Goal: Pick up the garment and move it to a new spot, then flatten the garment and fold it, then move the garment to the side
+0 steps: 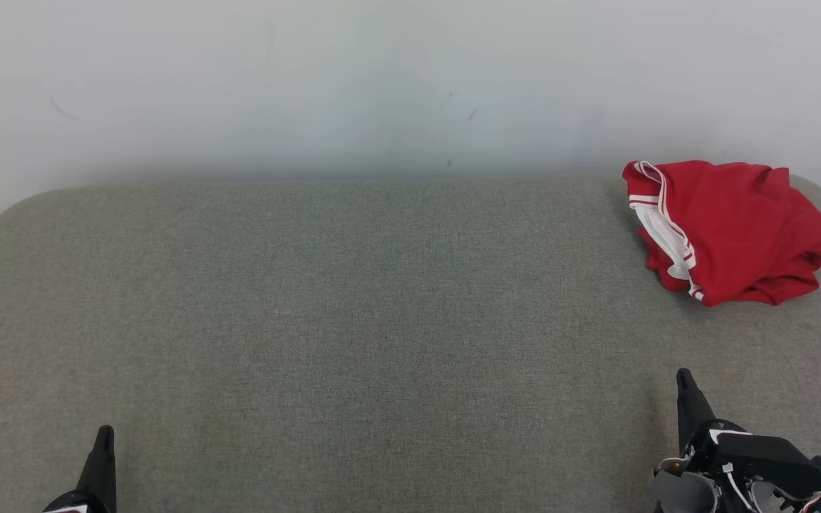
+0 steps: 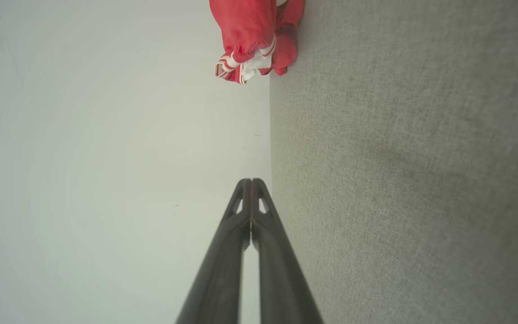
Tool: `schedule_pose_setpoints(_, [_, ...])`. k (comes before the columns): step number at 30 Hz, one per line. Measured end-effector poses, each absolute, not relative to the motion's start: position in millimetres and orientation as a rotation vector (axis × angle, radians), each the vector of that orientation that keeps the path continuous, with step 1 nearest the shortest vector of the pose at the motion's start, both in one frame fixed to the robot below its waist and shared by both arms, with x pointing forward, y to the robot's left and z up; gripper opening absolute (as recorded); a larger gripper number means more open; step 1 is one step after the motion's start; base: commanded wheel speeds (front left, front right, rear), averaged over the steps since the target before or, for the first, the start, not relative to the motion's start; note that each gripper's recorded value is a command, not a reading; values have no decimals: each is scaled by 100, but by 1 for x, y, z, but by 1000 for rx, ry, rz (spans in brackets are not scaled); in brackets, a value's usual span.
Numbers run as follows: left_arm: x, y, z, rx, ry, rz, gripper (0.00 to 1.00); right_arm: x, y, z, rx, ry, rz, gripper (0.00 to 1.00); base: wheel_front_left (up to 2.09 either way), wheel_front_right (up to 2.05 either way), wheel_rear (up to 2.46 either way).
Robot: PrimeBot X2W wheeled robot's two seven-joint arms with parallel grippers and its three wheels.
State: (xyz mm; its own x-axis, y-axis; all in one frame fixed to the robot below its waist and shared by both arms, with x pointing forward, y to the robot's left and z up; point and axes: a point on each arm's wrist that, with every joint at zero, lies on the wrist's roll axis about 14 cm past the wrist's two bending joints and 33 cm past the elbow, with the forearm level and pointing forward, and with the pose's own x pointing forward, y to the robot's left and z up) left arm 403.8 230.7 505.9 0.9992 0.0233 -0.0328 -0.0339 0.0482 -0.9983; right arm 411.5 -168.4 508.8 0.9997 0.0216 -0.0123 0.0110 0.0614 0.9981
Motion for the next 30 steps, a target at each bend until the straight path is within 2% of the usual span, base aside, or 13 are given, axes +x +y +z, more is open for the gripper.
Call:
schedule_pose_setpoints(8, [406, 231, 509, -1576, -4, 26, 0, 415, -169, 510, 1568, 23, 7, 0, 0, 0, 0])
schedule_pose_setpoints(30, [406, 231, 509, -1577, -5, 25, 0, 415, -168, 510, 1568, 23, 7, 0, 0, 0, 0])
